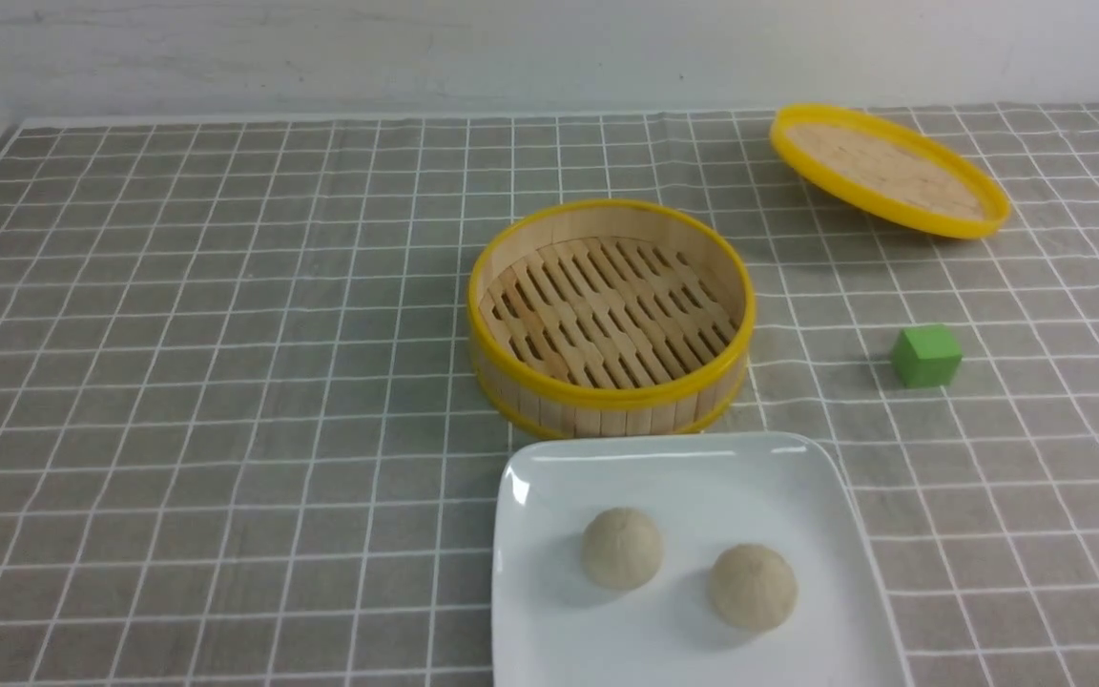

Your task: Put the steamed buns into the plate on the grey tablecloth.

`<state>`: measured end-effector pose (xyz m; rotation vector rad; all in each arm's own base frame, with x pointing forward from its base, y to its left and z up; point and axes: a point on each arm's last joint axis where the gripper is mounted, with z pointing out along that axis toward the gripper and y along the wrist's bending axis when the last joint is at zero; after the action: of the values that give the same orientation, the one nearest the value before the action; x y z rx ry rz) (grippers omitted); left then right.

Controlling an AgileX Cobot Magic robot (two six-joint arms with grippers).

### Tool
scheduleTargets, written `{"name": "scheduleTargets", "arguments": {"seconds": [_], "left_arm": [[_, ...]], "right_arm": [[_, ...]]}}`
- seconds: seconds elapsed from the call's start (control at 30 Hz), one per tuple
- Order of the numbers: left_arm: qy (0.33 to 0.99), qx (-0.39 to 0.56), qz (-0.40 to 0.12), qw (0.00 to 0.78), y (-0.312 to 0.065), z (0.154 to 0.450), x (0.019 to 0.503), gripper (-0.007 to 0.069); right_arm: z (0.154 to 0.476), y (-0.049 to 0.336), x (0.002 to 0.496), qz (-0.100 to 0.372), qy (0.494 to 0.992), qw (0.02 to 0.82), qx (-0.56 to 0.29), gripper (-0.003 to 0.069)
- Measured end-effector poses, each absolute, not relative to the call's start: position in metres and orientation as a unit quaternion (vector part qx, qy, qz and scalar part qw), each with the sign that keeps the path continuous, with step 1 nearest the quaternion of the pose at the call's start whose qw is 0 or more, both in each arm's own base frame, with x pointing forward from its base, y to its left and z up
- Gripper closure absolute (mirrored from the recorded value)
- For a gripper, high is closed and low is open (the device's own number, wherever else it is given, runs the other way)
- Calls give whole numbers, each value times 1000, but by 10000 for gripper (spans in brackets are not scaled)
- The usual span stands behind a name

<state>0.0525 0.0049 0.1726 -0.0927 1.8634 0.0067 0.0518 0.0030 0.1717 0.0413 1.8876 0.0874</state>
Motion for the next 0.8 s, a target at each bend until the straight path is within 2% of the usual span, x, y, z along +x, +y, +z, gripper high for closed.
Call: {"name": "scheduleTargets", "arguments": {"seconds": [0.8], "left_arm": [[801,-51,20,596,7,173,52,554]], "right_arm": [[172,3,52,37,809,586,18,469]]}}
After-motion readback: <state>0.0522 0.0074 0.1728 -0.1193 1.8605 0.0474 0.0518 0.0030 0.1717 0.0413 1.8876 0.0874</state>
